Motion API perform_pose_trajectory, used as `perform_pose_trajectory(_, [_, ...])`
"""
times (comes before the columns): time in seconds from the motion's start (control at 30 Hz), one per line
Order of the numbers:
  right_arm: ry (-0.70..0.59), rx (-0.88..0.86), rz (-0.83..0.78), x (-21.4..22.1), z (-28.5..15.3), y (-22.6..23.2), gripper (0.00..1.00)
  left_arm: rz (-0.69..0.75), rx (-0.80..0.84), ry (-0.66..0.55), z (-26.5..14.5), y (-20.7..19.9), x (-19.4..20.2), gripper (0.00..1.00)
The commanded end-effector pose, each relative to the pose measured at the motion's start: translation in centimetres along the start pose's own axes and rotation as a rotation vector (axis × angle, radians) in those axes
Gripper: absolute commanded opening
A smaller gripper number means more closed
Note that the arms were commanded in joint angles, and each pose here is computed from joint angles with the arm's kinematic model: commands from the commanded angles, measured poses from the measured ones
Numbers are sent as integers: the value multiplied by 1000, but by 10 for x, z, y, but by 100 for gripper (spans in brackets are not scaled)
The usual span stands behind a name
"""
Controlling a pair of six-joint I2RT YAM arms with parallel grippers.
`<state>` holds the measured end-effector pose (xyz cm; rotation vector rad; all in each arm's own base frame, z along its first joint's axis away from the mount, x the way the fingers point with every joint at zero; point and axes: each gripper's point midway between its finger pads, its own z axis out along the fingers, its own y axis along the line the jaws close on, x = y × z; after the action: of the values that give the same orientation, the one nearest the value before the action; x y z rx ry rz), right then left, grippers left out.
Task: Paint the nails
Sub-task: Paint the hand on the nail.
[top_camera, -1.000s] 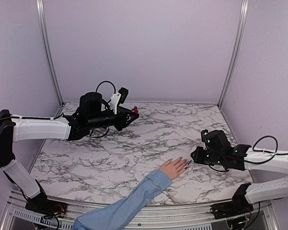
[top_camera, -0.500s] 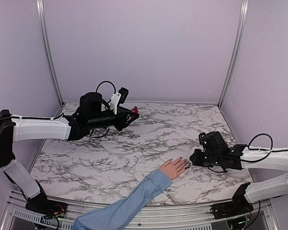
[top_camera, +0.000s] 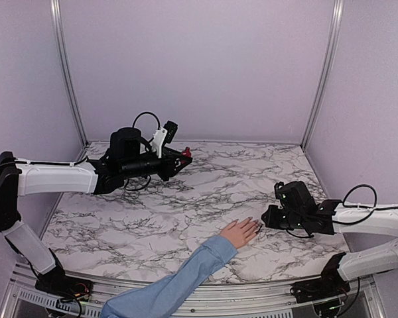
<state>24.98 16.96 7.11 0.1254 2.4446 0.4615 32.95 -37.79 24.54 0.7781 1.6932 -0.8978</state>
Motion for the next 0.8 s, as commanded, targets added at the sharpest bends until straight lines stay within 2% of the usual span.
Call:
perform_pose_trajectory(0.0, [-46,-33,-7,-14,-4,12,0,16,-3,-29,-4,-3,-11,0])
perform_pose_trajectory(0.77, [-9,7,-7,-6,-1,5,0,11,2,-32,-2,-3,-13,0])
